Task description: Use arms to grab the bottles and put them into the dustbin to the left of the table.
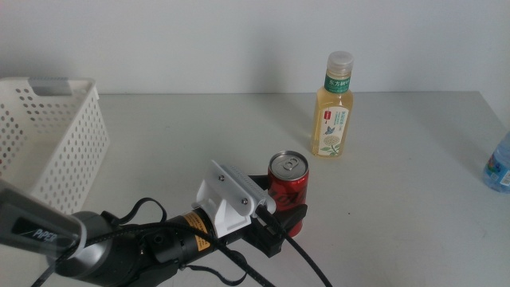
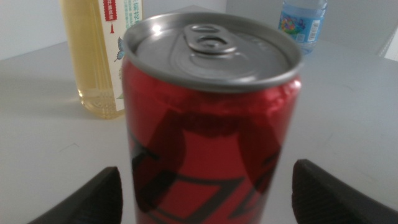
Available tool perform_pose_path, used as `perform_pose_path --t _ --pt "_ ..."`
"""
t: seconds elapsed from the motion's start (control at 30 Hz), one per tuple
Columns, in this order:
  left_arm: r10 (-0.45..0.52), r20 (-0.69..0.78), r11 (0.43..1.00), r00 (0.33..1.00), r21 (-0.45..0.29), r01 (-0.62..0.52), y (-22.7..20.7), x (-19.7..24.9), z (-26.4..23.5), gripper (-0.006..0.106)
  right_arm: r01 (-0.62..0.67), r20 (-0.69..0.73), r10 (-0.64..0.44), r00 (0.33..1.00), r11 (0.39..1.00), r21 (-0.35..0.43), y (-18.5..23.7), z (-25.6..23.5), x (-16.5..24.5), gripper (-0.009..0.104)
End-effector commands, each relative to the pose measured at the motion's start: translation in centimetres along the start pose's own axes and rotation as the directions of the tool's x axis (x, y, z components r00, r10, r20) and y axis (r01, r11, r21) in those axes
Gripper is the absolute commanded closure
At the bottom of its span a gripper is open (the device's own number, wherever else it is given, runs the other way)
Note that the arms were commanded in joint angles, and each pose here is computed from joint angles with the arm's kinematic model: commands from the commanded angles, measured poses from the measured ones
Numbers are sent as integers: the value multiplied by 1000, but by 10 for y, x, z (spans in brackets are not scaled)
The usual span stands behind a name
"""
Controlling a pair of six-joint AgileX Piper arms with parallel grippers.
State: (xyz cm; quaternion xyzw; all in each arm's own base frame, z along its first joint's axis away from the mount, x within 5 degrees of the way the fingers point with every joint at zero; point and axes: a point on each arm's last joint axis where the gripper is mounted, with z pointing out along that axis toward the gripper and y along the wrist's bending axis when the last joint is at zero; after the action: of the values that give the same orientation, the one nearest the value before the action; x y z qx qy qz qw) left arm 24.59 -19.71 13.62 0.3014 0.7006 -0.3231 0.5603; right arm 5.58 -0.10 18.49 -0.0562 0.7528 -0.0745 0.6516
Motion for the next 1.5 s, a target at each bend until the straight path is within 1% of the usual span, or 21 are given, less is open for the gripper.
perform_pose_path --t 0.0,0.13,0.33,0.63,0.7,0.77,0.87,1.0,1.03,1.13,1.23,1.47 --pt "-1 143 1000 990 24 -3 0 -24 7 7 10 96 -14 995 999 37 -3 -3 -10 33" --pt "-15 142 999 990 41 9 3 -22 20 7 10 96 -14 995 999 37 -3 -3 -10 33" --pt "-10 153 998 988 57 1 6 -23 34 7 10 96 -14 995 999 37 -3 -3 -10 33" --pt "-19 142 998 990 58 11 8 -17 37 7 10 96 -14 995 999 37 -3 -3 -10 33" --pt "-33 138 998 990 59 25 8 -17 37 9 10 96 -14 995 999 37 -3 -3 -10 33" --pt "-35 139 998 990 54 27 9 -17 37 14 10 96 -14 995 999 37 -3 -3 -10 33" --pt "-35 139 998 990 54 27 9 -17 37 30 10 96 -14 995 999 37 -3 -3 -10 33" --pt "-30 140 998 990 53 23 9 -17 37 61 10 96 -14 995 999 37 -3 -3 -10 33" --pt "-38 142 999 989 38 32 11 -18 37 83 10 96 -14 995 999 37 -3 -3 -10 33" --pt "-43 133 999 990 26 39 11 -20 36 89 10 96 -14 995 999 37 -3 -3 -10 33" --pt "-49 104 999 993 12 48 11 -27 34 89 10 96 -14 995 999 37 -3 -3 -10 33" --pt "5 70 999 998 -45 -2 7 -66 17 89 10 96 -14 995 999 37 -3 -3 -10 33"
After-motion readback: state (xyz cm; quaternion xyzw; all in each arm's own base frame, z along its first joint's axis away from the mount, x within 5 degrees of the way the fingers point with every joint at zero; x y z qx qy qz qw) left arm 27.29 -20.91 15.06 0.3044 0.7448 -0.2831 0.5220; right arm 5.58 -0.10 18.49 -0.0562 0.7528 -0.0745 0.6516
